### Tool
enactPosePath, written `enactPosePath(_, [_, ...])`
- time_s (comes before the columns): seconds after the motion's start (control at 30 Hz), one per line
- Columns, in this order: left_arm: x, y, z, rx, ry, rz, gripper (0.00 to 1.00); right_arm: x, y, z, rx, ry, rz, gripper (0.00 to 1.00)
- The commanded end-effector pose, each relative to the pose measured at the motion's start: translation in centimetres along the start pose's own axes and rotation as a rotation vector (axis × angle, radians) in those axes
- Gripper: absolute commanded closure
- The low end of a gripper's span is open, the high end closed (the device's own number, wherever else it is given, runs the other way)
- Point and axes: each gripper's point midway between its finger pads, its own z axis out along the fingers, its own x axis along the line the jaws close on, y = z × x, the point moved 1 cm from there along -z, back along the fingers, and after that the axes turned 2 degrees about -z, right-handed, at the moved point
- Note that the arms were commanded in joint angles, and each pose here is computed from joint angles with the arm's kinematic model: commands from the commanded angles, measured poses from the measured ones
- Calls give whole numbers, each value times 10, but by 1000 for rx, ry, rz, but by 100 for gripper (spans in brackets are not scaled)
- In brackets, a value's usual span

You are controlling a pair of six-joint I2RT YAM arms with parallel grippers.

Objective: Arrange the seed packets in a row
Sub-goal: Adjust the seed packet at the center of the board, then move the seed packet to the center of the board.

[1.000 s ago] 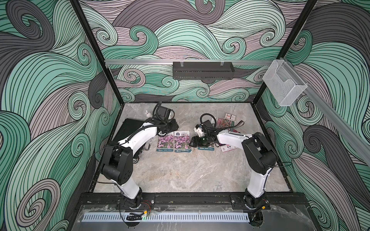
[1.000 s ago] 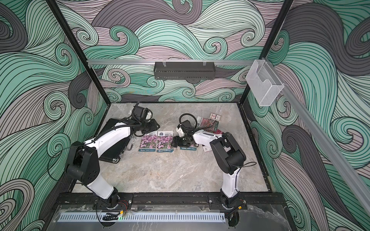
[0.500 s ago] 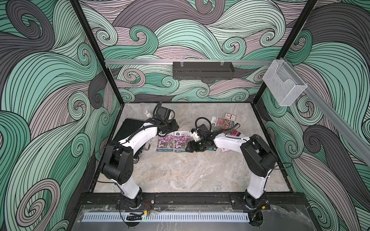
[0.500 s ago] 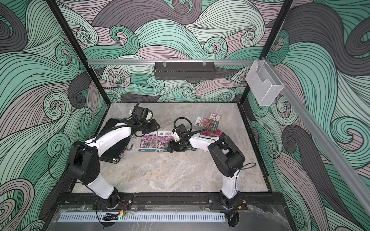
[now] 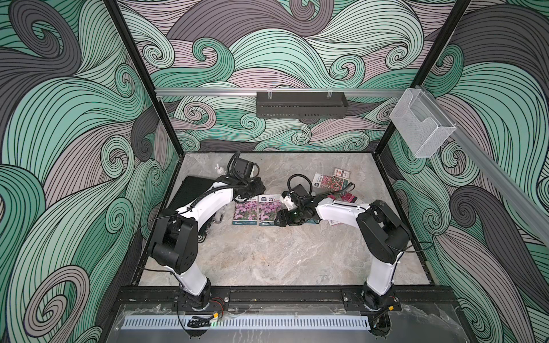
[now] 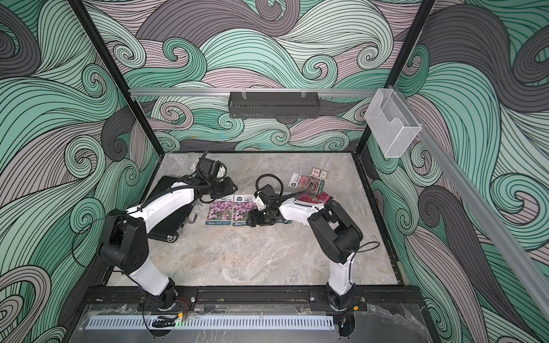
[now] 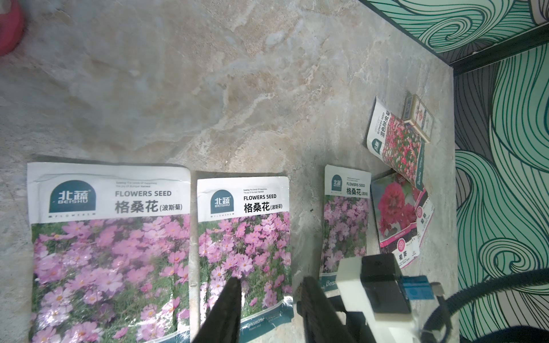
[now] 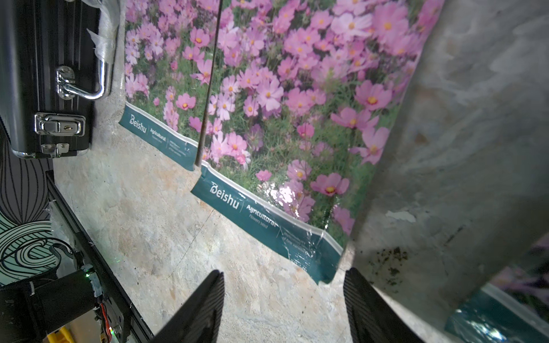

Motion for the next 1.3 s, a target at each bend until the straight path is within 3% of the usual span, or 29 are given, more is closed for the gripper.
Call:
enactPosePath(0.0, [3,-1,4,12,0,-9,64,-4,4,-5,-10,-25,-5,34])
enactPosePath(0.13, [4,-2,5,15,4,-4,64,-4,13,-29,-60,-3,-1,34])
enactPosePath(0.27, [5,-3,8,21,6,9,64,0,29,-74,-157,29,-9,33])
enactPosePath(0.5, [-12,-15,30,77,-24,32,63,-58,46,-122,-251,-3,123,32])
enactPosePath(0.83, [-66,-49,79,203,-120,104,60,-114,50,-113,-222,-67,223,32])
enactPosePath(1.27, [-90,-76,114,265,-166,145,60,-151,34,-84,-140,-137,274,32])
